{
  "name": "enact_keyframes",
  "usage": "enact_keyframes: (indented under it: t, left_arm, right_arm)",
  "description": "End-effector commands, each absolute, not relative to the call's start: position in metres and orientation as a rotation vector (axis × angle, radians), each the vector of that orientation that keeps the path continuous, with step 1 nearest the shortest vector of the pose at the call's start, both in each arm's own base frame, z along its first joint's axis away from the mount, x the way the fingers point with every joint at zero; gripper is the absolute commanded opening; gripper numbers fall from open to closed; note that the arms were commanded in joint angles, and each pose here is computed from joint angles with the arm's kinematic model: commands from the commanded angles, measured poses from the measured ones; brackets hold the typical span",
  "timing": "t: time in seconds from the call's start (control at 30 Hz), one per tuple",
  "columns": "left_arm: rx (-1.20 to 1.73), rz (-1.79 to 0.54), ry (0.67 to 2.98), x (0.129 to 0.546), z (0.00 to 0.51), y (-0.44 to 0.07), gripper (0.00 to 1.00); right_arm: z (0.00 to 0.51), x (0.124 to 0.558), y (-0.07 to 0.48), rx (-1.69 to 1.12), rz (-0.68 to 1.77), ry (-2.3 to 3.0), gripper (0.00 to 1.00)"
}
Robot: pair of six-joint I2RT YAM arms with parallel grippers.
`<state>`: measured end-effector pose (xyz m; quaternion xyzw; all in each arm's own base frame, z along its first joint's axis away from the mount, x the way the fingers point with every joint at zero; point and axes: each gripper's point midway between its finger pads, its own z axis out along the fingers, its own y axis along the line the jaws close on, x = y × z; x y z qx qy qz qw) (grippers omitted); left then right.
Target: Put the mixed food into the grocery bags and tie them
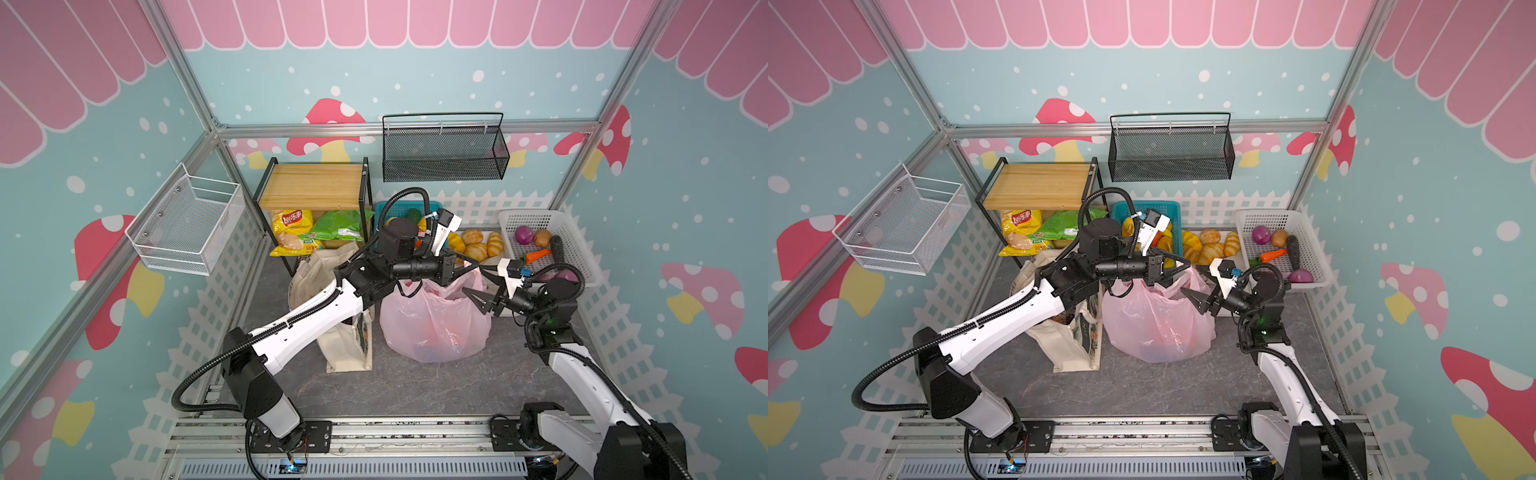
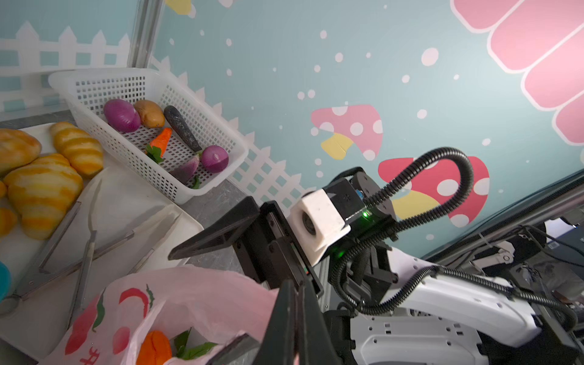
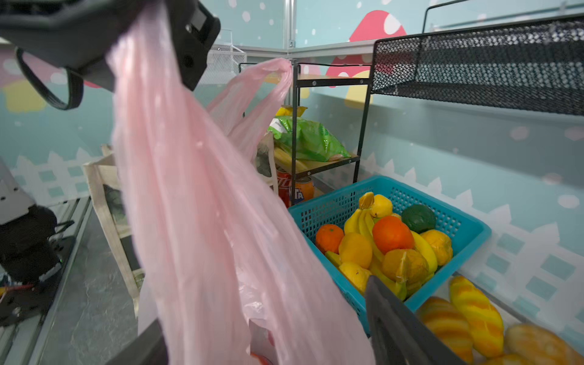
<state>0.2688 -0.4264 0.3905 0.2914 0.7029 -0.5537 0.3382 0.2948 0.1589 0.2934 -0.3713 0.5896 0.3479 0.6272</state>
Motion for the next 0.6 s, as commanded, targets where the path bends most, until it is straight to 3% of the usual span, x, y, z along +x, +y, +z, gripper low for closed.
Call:
enact_keyframes:
  t: [0.0,0.1,0.17,0.33,0.43,0.57]
  left_arm:
    - [0.833,-1.471,1.793,0.257,0.407,-0.421,0.0]
    - [0.838,-1.482,1.797,0.258,0.408,-0.421,0.0]
    - [0.84,-1.492,1.8,0.259,0.408,-0.421,0.0]
    - [0.825,-1.485,1.811,0.264,0.406,-0.42,0.0]
    - [0.817,-1.439,1.801,0.267,0.407,-0.416,0.04]
    - [0.78,-1.237,1.735,0.278,0.415,-0.394,0.33]
  right_arm:
    - [0.315,0.279,0.17,-1.019,0.83,1.189,0.7]
    - [0.317,0.282,0.172,-1.047,0.853,1.175,0.61]
    - [0.318,0.283,0.173,-1.055,0.872,1.167,0.49]
    - [0.316,0.284,0.173,-1.021,0.918,1.178,0.01]
    - [0.309,0.296,0.166,-0.906,0.898,1.254,0.0]
    - [0.298,0.314,0.155,-0.716,0.901,1.405,0.0]
